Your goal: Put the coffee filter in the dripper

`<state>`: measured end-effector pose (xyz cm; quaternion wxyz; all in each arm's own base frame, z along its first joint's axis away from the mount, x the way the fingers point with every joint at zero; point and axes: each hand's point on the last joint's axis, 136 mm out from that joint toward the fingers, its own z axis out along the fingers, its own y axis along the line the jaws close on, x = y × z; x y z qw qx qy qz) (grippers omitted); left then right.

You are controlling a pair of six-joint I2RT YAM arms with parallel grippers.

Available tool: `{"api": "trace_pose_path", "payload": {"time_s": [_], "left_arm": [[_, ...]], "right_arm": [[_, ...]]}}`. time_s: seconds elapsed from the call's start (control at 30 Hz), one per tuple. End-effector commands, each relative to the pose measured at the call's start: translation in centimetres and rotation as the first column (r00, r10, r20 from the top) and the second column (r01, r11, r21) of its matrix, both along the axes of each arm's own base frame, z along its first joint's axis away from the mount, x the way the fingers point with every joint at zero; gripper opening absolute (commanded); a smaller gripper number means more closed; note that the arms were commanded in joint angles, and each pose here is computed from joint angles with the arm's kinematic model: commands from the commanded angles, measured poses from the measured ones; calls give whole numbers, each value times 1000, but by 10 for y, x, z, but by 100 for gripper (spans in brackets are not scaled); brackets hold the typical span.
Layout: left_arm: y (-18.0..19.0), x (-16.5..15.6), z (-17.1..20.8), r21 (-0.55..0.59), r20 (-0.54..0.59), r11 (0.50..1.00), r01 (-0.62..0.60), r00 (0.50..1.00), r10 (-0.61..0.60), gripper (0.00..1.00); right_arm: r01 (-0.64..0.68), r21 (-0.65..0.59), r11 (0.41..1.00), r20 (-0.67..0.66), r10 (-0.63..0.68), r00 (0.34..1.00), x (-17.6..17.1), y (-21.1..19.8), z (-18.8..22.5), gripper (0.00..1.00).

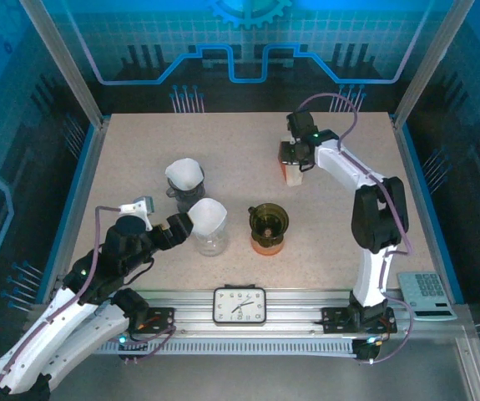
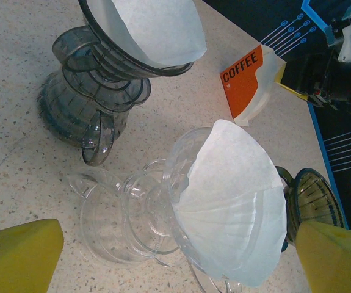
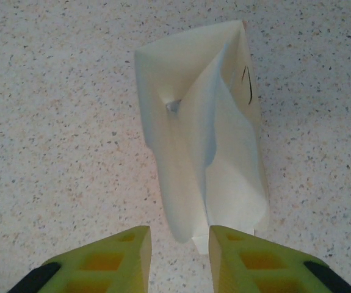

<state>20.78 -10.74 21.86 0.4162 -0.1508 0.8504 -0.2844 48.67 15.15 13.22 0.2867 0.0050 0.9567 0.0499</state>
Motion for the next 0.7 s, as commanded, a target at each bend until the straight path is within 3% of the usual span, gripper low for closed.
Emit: {"api": "trace_pose_path", "payload": {"time_s": [0.0,0.67], "left_arm": [[0,-1,12,-3,18,1000,10,1000,-10,99],[2,-2,11,2,14,1000,6,1000,-6,99]], "right_arm": [[27,-24,999,16,-27,1000,13,-9,1,30],[40,-75,996,-47,-43,998,23,-17,-34,28]]}}
